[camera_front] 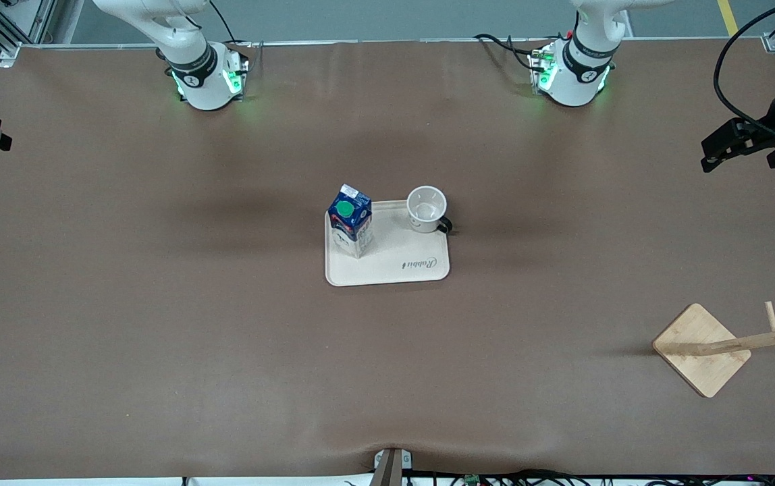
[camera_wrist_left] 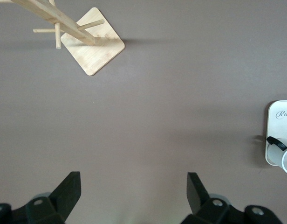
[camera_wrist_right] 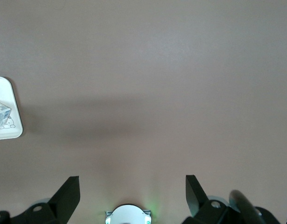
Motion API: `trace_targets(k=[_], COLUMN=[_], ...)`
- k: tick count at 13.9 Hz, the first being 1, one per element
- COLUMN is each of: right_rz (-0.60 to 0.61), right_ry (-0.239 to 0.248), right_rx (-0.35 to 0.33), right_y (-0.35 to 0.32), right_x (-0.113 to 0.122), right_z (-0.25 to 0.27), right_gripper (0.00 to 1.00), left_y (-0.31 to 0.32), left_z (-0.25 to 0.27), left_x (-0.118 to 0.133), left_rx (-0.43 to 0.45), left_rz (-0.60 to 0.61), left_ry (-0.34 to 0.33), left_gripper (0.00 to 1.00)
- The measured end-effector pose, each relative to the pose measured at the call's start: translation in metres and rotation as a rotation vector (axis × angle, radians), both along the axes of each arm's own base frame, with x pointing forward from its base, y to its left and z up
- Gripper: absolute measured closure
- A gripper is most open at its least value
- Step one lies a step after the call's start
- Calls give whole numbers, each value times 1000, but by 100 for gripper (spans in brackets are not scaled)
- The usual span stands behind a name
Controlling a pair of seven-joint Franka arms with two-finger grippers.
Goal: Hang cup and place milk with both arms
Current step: 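Reach the left gripper down to the white mug's rim on the tray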
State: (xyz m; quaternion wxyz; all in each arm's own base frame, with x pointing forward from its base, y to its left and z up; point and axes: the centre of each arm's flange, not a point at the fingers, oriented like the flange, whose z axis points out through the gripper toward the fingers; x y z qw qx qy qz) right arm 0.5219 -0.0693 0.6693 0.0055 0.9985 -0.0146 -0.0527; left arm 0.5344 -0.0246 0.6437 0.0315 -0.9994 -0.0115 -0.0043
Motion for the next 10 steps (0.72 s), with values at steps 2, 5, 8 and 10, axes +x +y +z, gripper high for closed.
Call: trace_targets(k=[2,5,8,10], right_rz=[0,0,0,-1], right_ry=[-1,-1,-4,-10], right_rx=[0,0,-1,-1], right_y=[0,0,0,-1], right_x=[0,0,0,0], right_z=[0,0,1,4], right_gripper=[0,0,0,0], left_y=[0,-2,-26,-60], left_z=[0,-5,-33,-65], left_x=[0,3,17,33], left_rx=[0,-1,-6,-14], left_rz=[0,-3,-9,-15], left_ry=[0,10,51,69], left_gripper=[0,0,0,0])
